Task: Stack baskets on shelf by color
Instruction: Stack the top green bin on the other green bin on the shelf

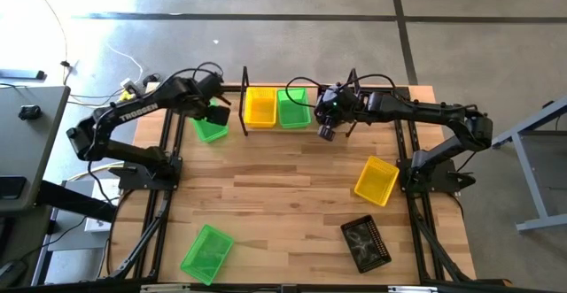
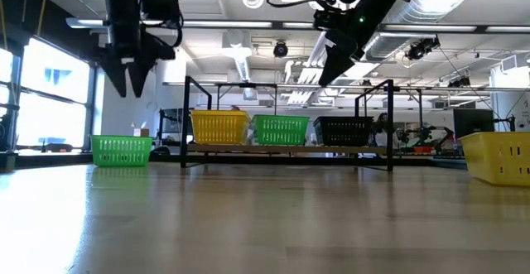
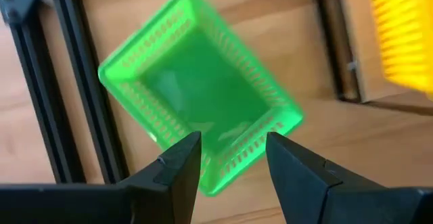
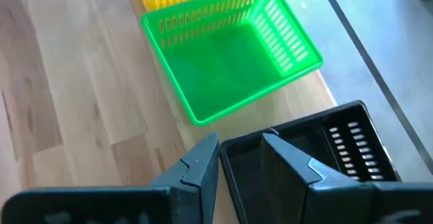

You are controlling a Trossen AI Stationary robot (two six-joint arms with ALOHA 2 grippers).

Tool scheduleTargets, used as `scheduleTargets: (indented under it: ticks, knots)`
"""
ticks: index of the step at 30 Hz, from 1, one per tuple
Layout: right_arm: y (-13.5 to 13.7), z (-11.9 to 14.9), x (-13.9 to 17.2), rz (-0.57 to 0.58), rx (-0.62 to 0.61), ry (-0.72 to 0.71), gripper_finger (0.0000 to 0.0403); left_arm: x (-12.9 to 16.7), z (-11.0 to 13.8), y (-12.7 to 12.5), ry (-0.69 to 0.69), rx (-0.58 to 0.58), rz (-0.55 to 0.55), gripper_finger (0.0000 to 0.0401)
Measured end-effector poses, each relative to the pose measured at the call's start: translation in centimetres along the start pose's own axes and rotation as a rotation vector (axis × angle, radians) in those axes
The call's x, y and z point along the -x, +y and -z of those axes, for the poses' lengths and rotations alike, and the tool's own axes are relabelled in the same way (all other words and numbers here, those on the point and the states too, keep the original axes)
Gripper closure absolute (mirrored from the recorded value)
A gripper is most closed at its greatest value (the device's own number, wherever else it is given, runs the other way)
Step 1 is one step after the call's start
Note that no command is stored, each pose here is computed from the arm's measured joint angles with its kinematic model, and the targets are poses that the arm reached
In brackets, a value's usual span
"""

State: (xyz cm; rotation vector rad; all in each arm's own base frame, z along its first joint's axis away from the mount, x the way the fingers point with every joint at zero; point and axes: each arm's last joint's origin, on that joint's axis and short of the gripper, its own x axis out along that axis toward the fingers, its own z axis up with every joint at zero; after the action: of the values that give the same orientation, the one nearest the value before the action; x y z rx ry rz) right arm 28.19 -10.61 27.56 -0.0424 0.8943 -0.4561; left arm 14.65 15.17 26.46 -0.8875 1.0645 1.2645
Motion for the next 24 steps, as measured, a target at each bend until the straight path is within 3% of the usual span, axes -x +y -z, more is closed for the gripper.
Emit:
scheduleTargets:
  ticks: [9, 24]
  knots:
    - [0.0, -0.1, 0.0, -0.008, 0.024, -0.011, 0.0307, -3.7, 2.2, 0.7, 0.072, 0.108, -0.082, 0.0243]
    - [0.0, -0.2, 0.0, -0.011, 0.023, -0.017, 0.0307, -6.3, 4.3, 1.8, 0.042, 0.251, -0.151, 0.0243]
